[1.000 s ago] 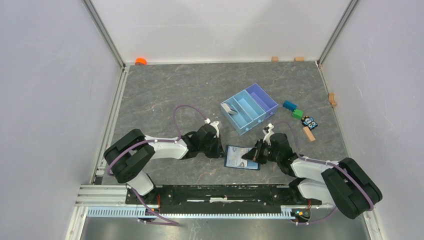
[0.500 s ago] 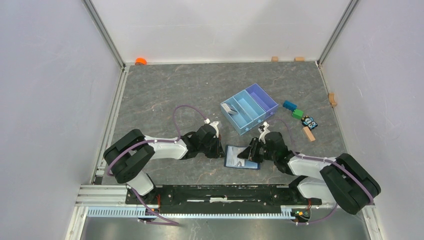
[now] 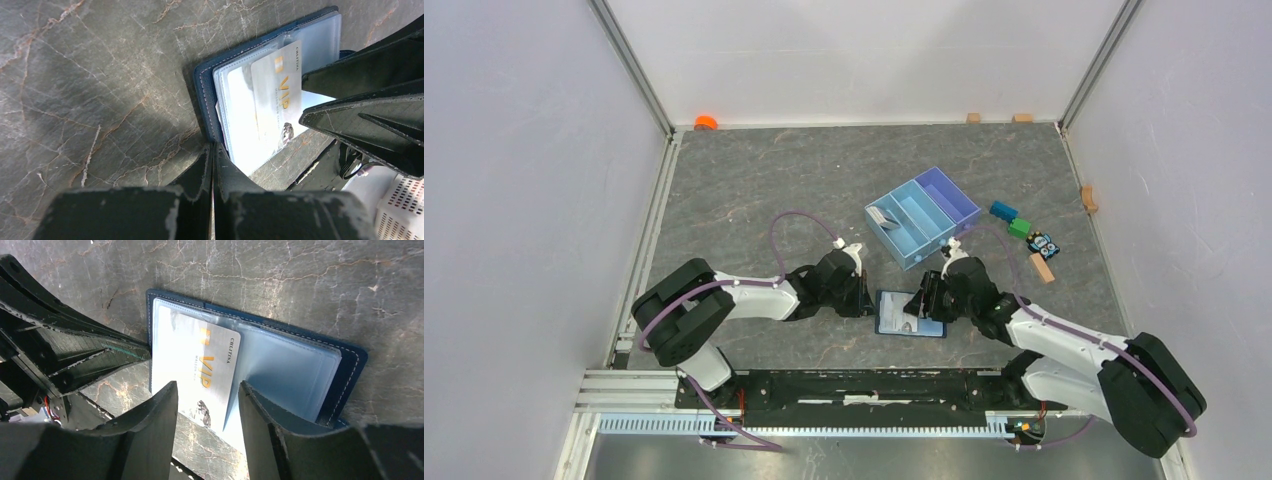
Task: Put the credit cards into the card holder
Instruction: Insert the credit card into the card holder.
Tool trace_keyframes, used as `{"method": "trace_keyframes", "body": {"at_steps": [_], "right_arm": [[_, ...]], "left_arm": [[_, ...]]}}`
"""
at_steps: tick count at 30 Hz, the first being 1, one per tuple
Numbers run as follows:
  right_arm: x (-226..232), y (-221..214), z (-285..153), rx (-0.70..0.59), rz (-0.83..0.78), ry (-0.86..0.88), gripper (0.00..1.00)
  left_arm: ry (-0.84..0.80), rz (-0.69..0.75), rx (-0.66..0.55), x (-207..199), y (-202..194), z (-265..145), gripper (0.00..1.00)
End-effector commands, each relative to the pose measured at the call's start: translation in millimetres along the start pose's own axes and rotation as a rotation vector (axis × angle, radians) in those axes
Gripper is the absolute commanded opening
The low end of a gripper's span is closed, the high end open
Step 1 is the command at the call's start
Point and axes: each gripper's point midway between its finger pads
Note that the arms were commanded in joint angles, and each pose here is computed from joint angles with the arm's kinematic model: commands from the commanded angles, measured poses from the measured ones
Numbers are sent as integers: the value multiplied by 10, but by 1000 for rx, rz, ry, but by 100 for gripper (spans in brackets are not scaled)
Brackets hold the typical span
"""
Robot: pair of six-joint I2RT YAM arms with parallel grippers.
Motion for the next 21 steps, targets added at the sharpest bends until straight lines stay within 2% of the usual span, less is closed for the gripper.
{"method": "trace_keyframes", "body": {"at_steps": [1,10,21], "right_arm": [[-213,-36,-52,3,-44,-114,54],[62,-144,15,42,-83,-67,48],[406,-178,166,59,-197,-69,47]], "left_arm": [[126,-4,156,356,-532,-28,2],[111,-3,153,331,-532,-35,2],[36,-13,127,189,-490,-62,2]]}}
Point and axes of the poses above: each gripper's point midway between its finger pads, its own z axis out along the fingers, its own x axis along the line the jaws close on, y = z × x, and after that the axes turned 13 degrees about z, right-handed
